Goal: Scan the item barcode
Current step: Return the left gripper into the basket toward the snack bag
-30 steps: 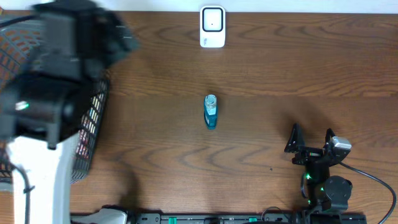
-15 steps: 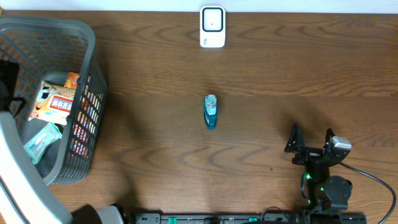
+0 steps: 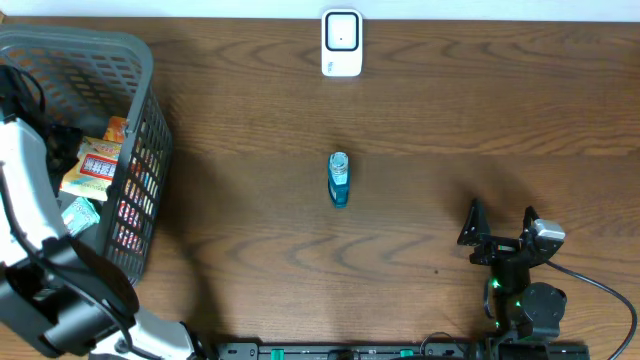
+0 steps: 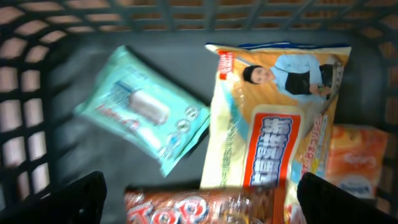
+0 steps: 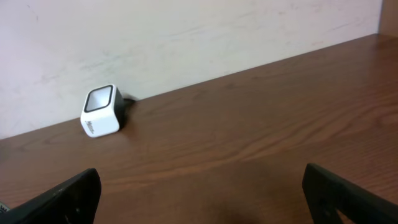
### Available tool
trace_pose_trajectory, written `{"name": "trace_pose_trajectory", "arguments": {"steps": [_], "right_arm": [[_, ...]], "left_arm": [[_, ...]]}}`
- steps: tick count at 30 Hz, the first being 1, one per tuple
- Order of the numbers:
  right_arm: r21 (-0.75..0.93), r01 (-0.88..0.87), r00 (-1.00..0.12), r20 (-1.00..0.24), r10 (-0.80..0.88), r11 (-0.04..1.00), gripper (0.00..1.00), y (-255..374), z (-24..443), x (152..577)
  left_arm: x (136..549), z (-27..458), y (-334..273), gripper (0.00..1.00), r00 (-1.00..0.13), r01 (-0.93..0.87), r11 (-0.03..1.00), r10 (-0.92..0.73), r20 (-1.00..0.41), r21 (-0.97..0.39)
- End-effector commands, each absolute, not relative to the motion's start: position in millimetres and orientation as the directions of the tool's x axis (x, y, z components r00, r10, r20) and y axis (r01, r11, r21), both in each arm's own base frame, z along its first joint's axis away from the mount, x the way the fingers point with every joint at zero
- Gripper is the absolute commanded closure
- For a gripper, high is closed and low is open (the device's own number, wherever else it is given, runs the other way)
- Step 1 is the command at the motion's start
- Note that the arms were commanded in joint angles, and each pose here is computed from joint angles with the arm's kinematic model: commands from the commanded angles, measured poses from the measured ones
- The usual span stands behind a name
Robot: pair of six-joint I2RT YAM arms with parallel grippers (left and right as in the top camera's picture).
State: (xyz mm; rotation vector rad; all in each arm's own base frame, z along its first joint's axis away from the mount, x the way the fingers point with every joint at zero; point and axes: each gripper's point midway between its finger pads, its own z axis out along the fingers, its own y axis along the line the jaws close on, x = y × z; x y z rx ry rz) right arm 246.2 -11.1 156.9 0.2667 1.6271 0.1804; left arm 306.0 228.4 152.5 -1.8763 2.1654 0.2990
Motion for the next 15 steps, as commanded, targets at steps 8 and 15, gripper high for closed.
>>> {"name": "trace_pose_trajectory", "arguments": {"steps": [8,15], "right_arm": [[0.268,0.069,-0.059,-0.961,0.272,0.961,0.01,-12,157,246],[0.268,0.069,-0.059,-0.961,0.272,0.961,0.01,-12,157,246]], "left_arm": [[337,70,225,0.01,-0.368,-0.929,0.37,-0.912,-0.183,0.027],[323,21,217,0.05,-0.303,-0.95,0.294,-0.949,-0.084,0.103]]}}
